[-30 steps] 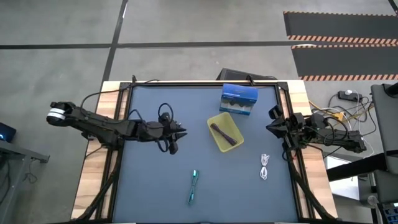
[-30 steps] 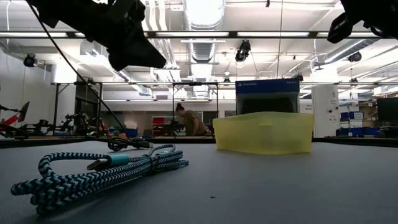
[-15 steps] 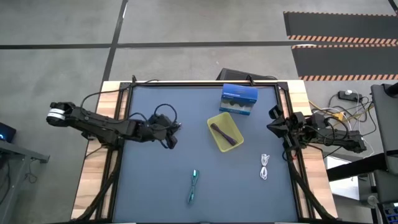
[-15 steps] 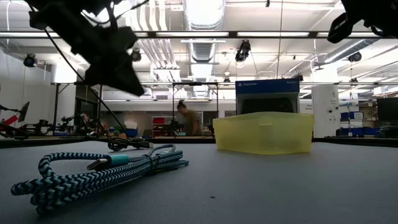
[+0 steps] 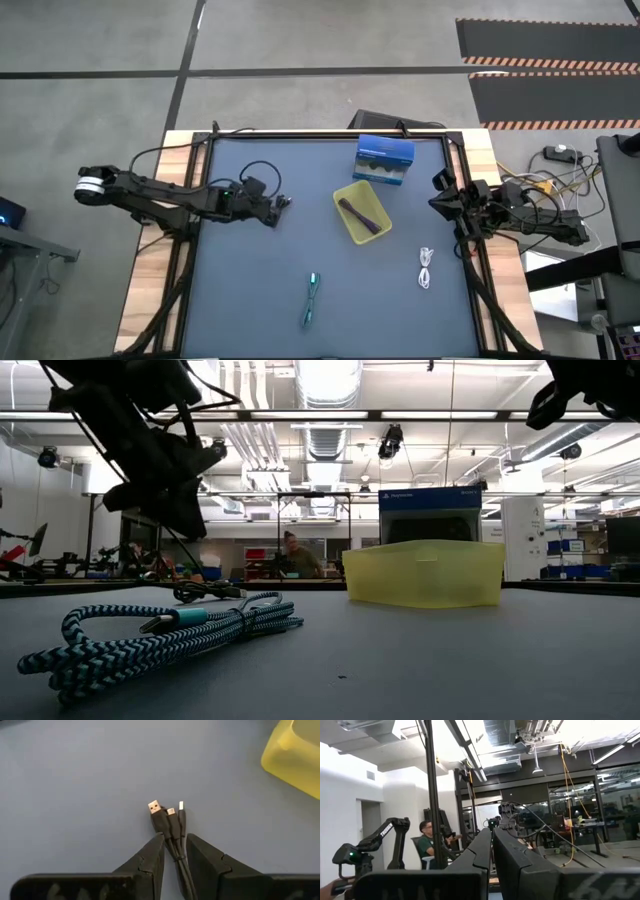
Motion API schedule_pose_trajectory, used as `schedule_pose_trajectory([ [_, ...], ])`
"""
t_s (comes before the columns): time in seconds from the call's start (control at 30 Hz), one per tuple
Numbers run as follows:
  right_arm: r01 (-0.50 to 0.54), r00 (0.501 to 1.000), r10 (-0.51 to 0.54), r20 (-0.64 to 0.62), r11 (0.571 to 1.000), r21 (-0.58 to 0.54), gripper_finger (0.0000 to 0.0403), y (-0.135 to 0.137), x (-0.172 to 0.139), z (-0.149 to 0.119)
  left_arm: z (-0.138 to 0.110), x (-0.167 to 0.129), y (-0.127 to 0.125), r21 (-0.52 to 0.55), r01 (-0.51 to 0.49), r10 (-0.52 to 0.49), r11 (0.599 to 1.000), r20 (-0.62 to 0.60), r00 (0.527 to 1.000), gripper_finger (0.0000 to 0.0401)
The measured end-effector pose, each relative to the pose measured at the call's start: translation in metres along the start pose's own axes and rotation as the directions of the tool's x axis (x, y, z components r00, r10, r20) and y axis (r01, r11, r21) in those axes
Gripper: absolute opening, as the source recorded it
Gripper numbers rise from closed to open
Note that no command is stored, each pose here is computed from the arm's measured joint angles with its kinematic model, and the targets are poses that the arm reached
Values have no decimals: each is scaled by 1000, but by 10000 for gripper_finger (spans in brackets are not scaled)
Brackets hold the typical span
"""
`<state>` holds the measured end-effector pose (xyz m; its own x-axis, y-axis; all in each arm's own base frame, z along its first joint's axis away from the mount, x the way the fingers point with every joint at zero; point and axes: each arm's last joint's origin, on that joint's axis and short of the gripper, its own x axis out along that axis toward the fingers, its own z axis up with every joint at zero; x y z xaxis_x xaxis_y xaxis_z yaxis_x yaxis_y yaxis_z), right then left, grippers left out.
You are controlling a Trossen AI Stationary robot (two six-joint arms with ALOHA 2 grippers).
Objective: Pick and place USB-C Cables
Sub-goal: Put the white charger cable into the yellow bin
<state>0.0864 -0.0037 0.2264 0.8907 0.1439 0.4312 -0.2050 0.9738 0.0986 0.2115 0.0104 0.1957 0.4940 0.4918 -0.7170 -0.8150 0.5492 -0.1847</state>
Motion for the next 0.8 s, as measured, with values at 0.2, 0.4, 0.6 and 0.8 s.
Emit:
schedule_pose_trajectory([
  [0.2, 2, 1000, -2, -6, 1000, -4, 13, 0, 0, -1, 0, 0, 0, -3, 7, -7, 1000, 1, 1000, 66],
  [0.4, 18, 1000, -18, -2, 999, 49, 13, -1, 0, 0, 0, 0, -1, -6, 10, -10, 1000, 3, 1000, 66],
  [0.6, 26, 999, -21, -35, 986, 163, 13, -2, 4, -5, 5, 0, -6, -18, 59, -58, 998, 51, 997, 66],
  [0.8, 6, 996, 13, -89, 977, 212, 13, 1, 21, 1, 11, -1, -13, 24, 118, -120, 993, 110, 987, 66],
])
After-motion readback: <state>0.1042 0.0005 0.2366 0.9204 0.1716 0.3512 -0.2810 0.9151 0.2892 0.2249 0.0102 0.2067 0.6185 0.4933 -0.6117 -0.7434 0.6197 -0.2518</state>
